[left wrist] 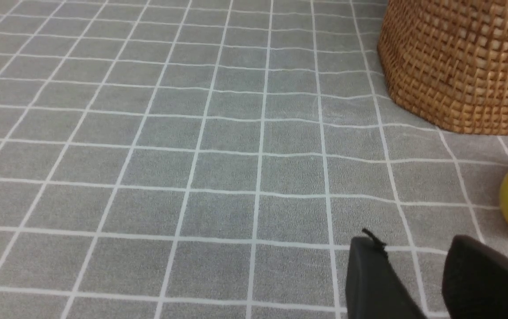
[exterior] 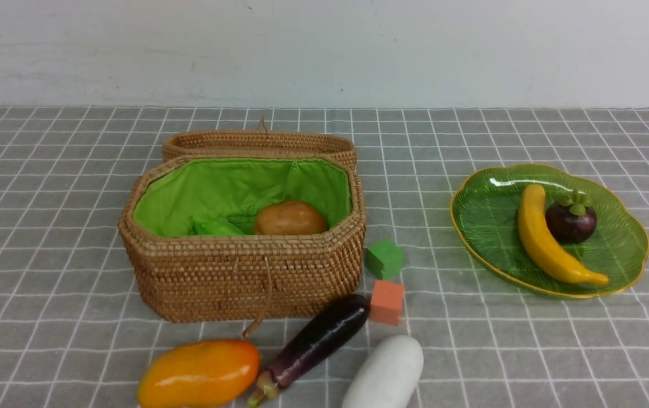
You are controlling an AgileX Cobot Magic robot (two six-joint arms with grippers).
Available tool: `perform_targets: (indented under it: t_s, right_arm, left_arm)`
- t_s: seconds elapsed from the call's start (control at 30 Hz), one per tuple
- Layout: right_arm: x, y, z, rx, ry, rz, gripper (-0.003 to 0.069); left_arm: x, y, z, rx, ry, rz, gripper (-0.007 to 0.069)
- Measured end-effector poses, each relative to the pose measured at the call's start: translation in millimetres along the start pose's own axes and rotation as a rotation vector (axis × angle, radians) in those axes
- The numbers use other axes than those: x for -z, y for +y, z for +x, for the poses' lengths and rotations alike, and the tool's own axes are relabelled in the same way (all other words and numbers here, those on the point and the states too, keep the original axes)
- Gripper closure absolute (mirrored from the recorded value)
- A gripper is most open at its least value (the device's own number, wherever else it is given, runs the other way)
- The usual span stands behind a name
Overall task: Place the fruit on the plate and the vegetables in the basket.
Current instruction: Grab the mango with your left arm and place it on the right plate
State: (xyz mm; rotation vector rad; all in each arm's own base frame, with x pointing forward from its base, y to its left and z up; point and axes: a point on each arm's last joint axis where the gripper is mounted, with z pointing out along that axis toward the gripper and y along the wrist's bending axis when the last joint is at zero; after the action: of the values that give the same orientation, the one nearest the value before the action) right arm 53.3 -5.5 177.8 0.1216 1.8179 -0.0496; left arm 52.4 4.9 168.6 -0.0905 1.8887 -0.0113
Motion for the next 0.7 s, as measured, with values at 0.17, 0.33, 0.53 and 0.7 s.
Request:
perform_targets:
  t_s: [0.17, 0.33, 0.53, 0.7]
  right_arm:
    - [-0.5, 0.7, 3.6, -0.004, 0.027, -0.014, 0.0666]
    - [-0.3, 0.8, 4.1, -0.006, 0.036, -0.016, 0.0662]
    - [-0.3, 0.8, 4.2, -0.006, 0.038, -0.016, 0.0655]
    - [-0.3, 0.8, 4.3, -0.006, 0.038, -0.016, 0.0656]
  left_arm:
    - [0.0, 0.0, 0.0, 0.000, 0.000, 0.000, 0.0386]
    - [0.0, 0.0, 0.0, 0.000, 0.000, 0.000, 0.0386]
    - [0.0, 0.0, 0.0, 0.000, 0.000, 0.000, 0.0386]
    - [0.0, 0.0, 0.0, 0.000, 0.000, 0.000, 0.0386]
